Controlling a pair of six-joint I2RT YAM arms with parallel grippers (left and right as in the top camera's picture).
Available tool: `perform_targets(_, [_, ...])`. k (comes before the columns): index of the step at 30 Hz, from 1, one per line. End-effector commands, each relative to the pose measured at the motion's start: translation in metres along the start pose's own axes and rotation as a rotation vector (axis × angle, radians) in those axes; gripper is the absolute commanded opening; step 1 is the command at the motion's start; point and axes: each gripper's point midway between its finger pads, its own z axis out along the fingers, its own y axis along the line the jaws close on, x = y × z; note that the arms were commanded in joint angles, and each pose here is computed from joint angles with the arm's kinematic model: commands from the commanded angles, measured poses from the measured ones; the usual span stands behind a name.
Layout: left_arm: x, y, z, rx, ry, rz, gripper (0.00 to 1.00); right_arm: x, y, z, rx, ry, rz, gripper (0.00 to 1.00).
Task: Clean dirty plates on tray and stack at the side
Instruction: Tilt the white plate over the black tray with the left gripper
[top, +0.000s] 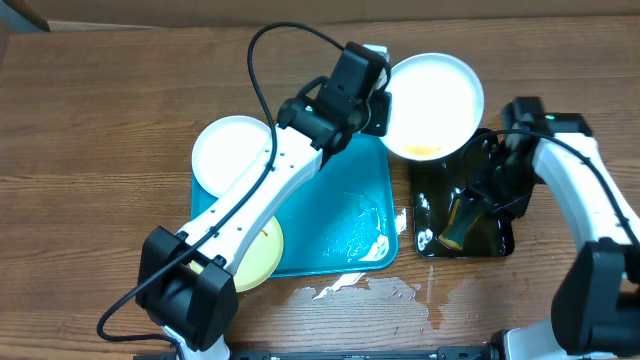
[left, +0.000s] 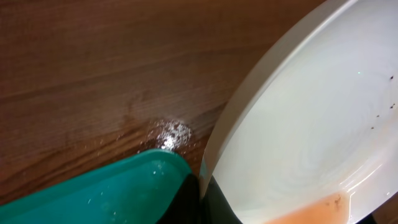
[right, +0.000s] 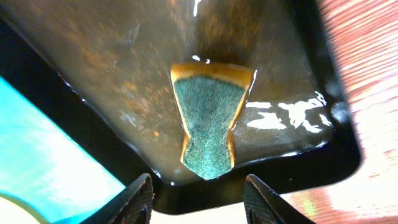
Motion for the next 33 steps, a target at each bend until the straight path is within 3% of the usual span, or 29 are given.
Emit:
perform_targets(1, [-0.013,-0.012,0.001,-0.009,-0.058,0.046,0.04,-0.012,0.003,-0.034,-0.060,-0.110,0.006,0.52])
perform_targets(10, [-0.020,-0.054,0.020,0.031,-0.161,0.203,0.04,-0.012,-0.001,-0.042,-0.068,-0.131,-0.006,0.56])
perform_targets(18, [-0.039,-0.078,0.017,-0.259,-0.373,0.503,0.04,-0.007,0.006,-0.052,-0.113,-0.151,-0.072,0.56])
perform_targets(21, [-0.050,-0.086,0.000,-0.370,-0.453,0.540,0.04,-0.006,0.007,-0.060,-0.125,-0.182,-0.080,0.56])
perform_targets(25, [-0.045,-0.105,-0.005,-0.357,-0.470,0.585,0.04,-0.004,0.008,-0.068,-0.135,-0.216,-0.087,0.57])
perform_targets(33, [-0.046,-0.102,-0.009,-0.395,-0.480,0.570,0.04,-0.004,0.007,-0.070,-0.131,-0.226,-0.091,0.58])
